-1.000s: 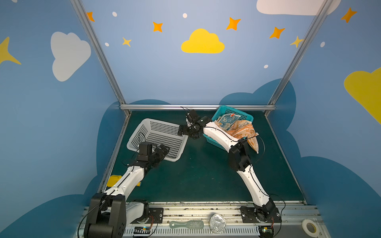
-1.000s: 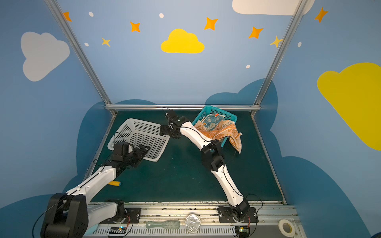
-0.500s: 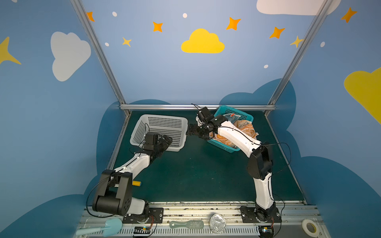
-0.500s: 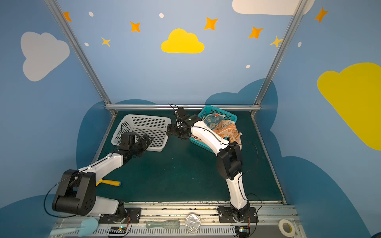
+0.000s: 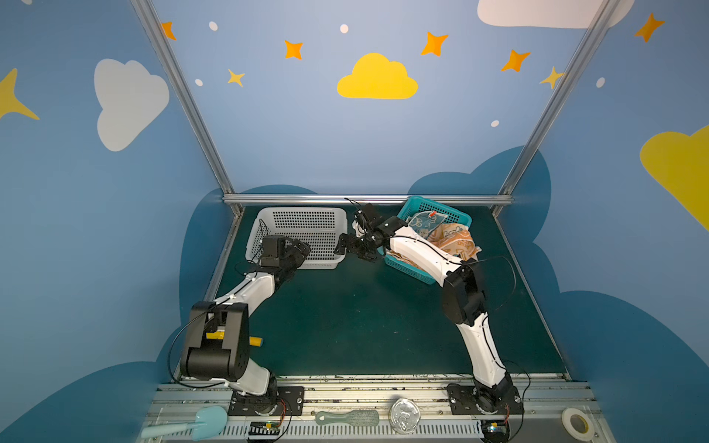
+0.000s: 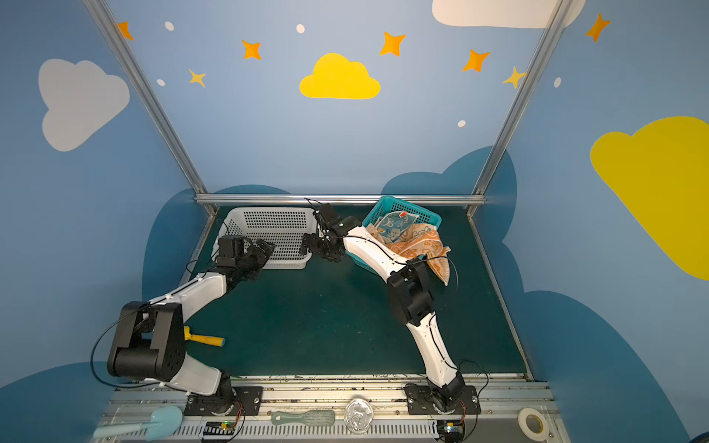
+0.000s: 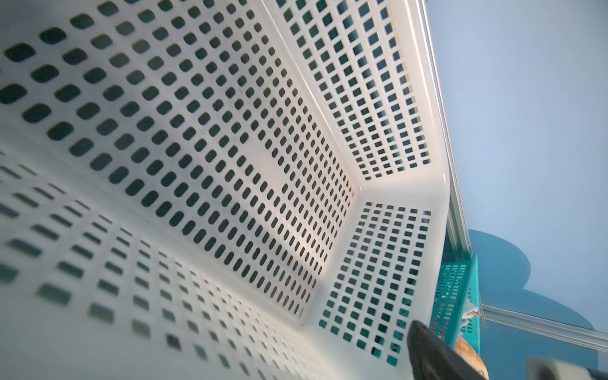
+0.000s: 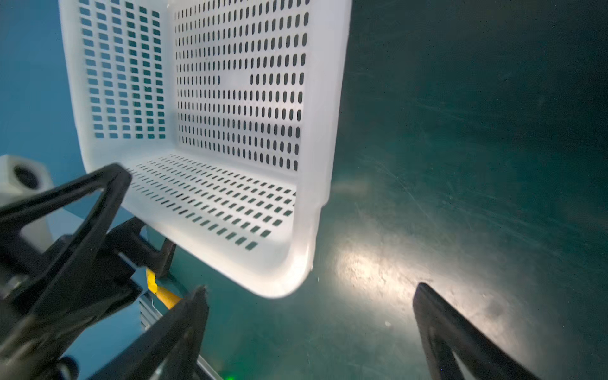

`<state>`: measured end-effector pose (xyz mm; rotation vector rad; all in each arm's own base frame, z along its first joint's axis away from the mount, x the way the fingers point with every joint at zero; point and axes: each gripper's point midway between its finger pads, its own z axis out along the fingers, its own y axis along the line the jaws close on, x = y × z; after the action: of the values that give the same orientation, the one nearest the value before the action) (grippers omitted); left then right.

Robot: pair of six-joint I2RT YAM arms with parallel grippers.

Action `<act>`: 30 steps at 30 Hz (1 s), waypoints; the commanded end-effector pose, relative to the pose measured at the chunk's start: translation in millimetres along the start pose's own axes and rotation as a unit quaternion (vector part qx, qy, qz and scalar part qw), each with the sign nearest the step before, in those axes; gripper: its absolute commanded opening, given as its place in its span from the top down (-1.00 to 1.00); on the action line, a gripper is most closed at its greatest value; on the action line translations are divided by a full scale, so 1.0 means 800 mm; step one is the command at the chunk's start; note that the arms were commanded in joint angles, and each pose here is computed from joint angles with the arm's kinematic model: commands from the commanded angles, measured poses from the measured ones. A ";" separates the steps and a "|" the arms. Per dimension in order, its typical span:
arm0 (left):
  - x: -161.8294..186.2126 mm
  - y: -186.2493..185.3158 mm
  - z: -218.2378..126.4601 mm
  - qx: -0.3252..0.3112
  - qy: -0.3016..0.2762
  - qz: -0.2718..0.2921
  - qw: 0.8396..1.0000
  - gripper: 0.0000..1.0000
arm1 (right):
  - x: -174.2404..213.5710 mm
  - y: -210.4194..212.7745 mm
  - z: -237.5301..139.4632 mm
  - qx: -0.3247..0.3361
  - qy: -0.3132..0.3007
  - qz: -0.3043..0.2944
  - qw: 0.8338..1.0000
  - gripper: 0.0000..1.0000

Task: Fold and stack the towels

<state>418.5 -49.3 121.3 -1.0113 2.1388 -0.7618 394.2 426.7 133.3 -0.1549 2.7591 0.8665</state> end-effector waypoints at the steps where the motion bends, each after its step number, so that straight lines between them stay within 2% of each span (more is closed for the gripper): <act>1: 0.008 -0.012 -0.034 0.019 0.020 0.014 1.000 -0.99 | -0.018 0.014 0.009 -0.021 -0.013 -0.001 1.000 -0.91; 7: 0.014 0.007 -0.077 0.022 0.041 0.008 0.999 -0.99 | -0.029 0.028 0.039 -0.052 -0.021 0.019 0.998 -0.79; 11: 0.014 0.023 -0.094 0.018 0.051 -0.015 0.998 -0.99 | -0.034 0.041 0.063 -0.080 -0.022 0.039 0.996 -0.75; 18: 0.030 0.038 -0.095 0.025 0.068 -0.029 0.997 -0.99 | -0.049 0.074 0.093 -0.110 -0.043 0.023 0.993 -0.71; 25: 0.037 0.045 -0.095 0.024 0.076 -0.032 0.996 -0.99 | -0.067 0.093 0.115 -0.156 -0.071 0.058 0.984 -0.71; 30: 0.041 0.044 -0.091 0.037 0.078 -0.032 0.996 -0.99 | -0.082 0.106 0.111 -0.178 -0.090 0.062 0.978 -0.84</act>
<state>331.6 -36.6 127.4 -1.0521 2.2125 -0.9384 453.7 539.9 104.5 0.0229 2.5291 1.2628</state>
